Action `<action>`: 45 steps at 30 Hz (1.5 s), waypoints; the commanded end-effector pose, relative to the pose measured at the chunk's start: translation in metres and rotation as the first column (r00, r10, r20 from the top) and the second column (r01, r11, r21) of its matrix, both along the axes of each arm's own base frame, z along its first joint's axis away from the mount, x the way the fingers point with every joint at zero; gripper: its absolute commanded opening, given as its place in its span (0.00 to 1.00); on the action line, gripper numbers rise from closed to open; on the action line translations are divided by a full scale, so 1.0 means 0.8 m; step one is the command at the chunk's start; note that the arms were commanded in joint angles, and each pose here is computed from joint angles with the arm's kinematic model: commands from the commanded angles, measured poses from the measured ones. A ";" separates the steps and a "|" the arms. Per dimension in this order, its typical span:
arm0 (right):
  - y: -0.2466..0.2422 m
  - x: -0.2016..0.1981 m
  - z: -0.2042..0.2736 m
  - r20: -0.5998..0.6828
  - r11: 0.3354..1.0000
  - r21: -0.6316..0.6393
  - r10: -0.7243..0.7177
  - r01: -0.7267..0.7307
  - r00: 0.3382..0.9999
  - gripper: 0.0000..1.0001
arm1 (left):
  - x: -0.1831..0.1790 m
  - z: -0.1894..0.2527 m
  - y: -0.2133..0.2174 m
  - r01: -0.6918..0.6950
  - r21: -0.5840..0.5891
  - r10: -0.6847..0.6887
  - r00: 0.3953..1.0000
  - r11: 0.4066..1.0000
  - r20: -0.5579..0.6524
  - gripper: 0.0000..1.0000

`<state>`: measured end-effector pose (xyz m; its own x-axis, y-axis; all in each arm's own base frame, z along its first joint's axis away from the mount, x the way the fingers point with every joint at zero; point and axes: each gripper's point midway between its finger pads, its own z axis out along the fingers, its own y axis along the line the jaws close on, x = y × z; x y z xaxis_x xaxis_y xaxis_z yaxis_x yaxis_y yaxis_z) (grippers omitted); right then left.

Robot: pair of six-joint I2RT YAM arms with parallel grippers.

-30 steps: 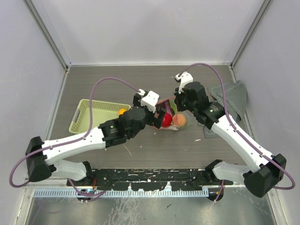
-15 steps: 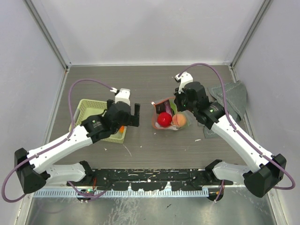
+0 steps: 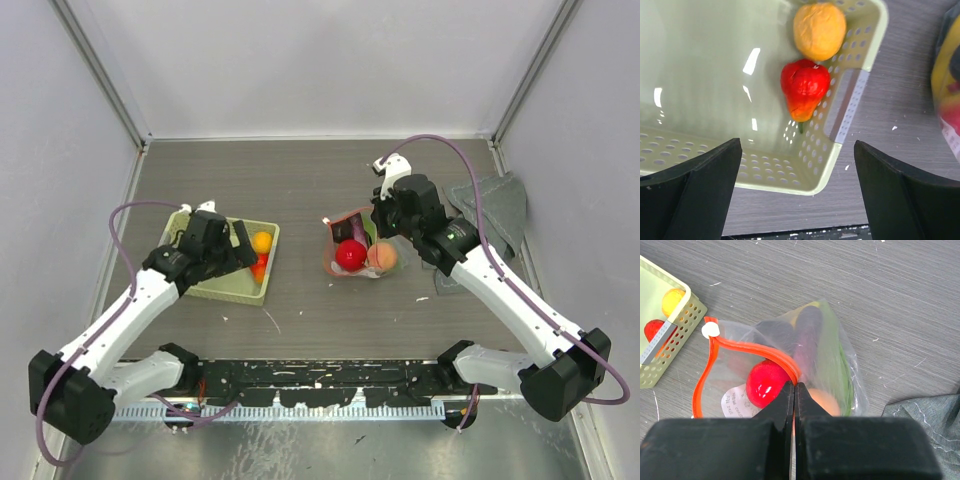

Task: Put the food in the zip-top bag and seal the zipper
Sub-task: Pick up the fake fruit from the bin.

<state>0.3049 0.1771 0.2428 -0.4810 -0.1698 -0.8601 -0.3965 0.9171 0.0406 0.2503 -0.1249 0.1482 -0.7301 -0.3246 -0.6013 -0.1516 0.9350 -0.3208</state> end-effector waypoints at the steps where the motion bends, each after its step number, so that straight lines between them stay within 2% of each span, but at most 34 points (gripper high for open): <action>1: 0.008 0.008 0.022 0.064 0.999 0.049 0.002 -0.006 0.998 0.00 | 0.008 -0.012 -0.016 0.026 -0.170 -0.036 0.998 0.985 -0.055 0.93; 8: 0.006 0.007 0.021 0.064 0.999 0.044 -0.003 0.000 0.998 0.00 | 0.033 -0.049 -0.016 0.015 -0.207 -0.040 0.992 0.978 -0.116 0.88; 13: 0.006 0.008 0.018 0.058 0.999 0.041 -0.004 0.001 0.998 0.00 | 0.049 -0.074 -0.018 0.013 -0.215 -0.046 0.988 0.976 -0.149 0.81; 21: 0.005 0.009 0.013 0.052 1.000 0.029 -0.009 0.008 0.999 0.00 | 0.058 -0.114 -0.020 0.010 -0.200 -0.055 0.974 0.980 -0.219 0.77; 25: 0.005 0.010 0.011 0.050 1.000 0.025 -0.011 0.009 0.999 0.00 | 0.057 -0.127 -0.022 0.012 -0.198 -0.062 0.967 0.980 -0.249 0.71; 34: 0.006 0.011 0.010 0.048 1.000 0.026 -0.007 0.006 0.999 0.00 | 0.055 -0.115 -0.008 0.001 -0.149 -0.033 0.976 0.989 -0.213 0.50; 40: 0.007 0.010 0.012 0.050 0.999 0.033 0.000 -0.001 0.999 0.00 | 0.048 -0.092 0.009 -0.025 -0.100 0.007 0.985 0.995 -0.172 0.46; 45: 0.009 0.009 0.013 0.050 0.999 0.036 0.003 -0.005 0.999 0.00 | 0.044 -0.057 0.011 -0.018 -0.119 0.007 0.996 0.993 -0.089 0.44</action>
